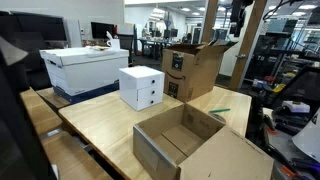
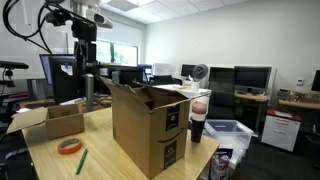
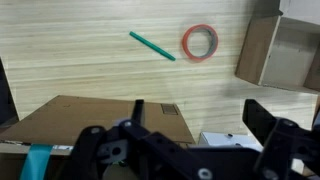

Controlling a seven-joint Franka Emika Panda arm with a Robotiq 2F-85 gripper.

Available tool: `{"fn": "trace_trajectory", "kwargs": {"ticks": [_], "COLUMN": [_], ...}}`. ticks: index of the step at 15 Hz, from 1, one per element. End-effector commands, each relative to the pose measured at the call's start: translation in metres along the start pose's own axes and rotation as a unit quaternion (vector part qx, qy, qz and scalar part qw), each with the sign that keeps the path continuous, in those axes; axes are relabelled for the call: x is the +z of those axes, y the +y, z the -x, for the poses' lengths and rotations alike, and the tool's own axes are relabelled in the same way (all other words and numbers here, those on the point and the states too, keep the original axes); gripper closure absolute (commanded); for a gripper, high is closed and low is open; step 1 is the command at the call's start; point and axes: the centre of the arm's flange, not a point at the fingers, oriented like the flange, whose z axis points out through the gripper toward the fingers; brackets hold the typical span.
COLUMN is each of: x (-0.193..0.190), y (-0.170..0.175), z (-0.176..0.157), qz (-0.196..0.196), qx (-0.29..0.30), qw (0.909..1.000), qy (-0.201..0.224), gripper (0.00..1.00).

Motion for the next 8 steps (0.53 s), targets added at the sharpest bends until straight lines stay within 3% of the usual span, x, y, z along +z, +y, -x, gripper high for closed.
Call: {"fn": "trace_trajectory", "kwargs": {"ticks": [1, 8], "x": [0.0000, 0.0036], "y": [0.0000, 0.0002], "z": [0.0000, 0.0002], "qz": [0.000, 0.003], "qx": [0.000, -0.002], "qw": [1.0000, 1.0000], "qy": [0.000, -0.004], "gripper": [0.00, 0.00]}}
